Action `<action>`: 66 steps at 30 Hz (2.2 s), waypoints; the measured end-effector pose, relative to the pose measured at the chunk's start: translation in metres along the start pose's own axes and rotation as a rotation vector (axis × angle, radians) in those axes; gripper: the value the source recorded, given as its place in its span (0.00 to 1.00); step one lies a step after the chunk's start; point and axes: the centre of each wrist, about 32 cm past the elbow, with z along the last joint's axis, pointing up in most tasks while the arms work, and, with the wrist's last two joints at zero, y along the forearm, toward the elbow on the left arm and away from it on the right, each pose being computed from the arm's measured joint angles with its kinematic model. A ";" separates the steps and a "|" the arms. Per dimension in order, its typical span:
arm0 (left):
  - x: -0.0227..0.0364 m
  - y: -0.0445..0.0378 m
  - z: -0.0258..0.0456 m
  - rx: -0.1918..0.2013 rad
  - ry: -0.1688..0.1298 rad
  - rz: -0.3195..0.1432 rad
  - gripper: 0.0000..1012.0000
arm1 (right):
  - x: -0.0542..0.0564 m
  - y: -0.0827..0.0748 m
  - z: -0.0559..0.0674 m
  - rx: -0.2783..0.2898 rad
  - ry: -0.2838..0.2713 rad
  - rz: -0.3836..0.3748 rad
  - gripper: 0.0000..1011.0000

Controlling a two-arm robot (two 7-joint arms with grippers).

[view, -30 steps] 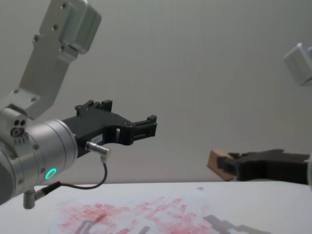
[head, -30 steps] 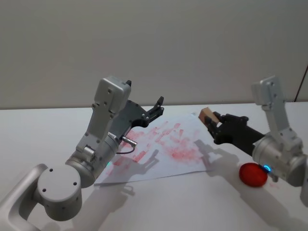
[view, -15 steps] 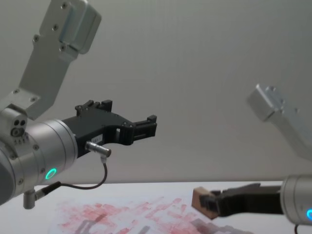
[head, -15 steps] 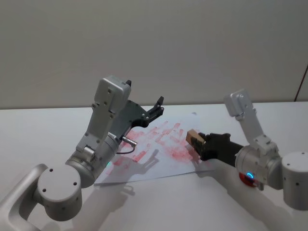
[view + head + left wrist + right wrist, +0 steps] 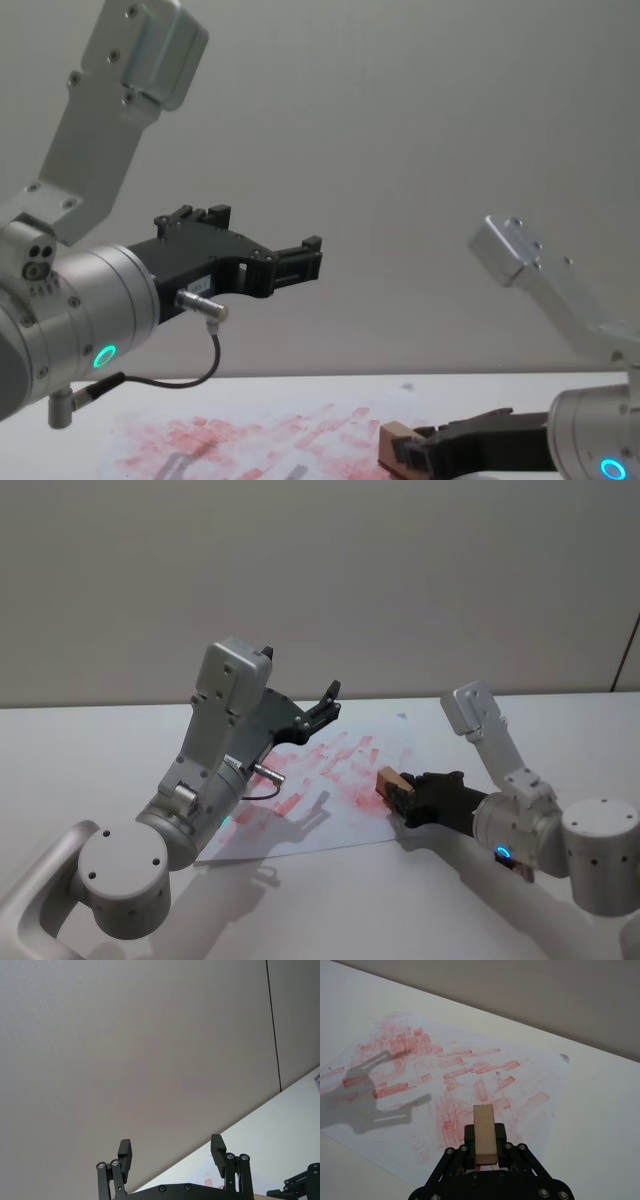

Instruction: Use the one hand to pick up the stamp and affix it onto the A4 paper.

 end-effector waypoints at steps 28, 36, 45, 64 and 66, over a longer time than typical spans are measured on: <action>0.0000 0.0000 0.0000 0.000 0.000 0.000 0.99 | -0.003 -0.038 0.031 0.259 -0.038 -0.154 0.21; 0.0000 0.0000 0.0000 0.000 0.000 0.000 0.99 | -0.005 -0.072 0.026 0.296 0.004 -0.237 0.21; 0.0000 0.0000 0.0000 0.000 0.000 0.000 0.99 | -0.009 -0.113 0.005 0.249 0.083 -0.302 0.21; 0.0000 0.0000 0.0000 0.000 0.000 0.000 0.99 | -0.010 -0.150 -0.029 0.094 0.155 -0.318 0.21; 0.0000 0.0000 0.0000 0.000 0.000 0.000 0.99 | -0.009 -0.151 -0.031 0.084 0.156 -0.319 0.21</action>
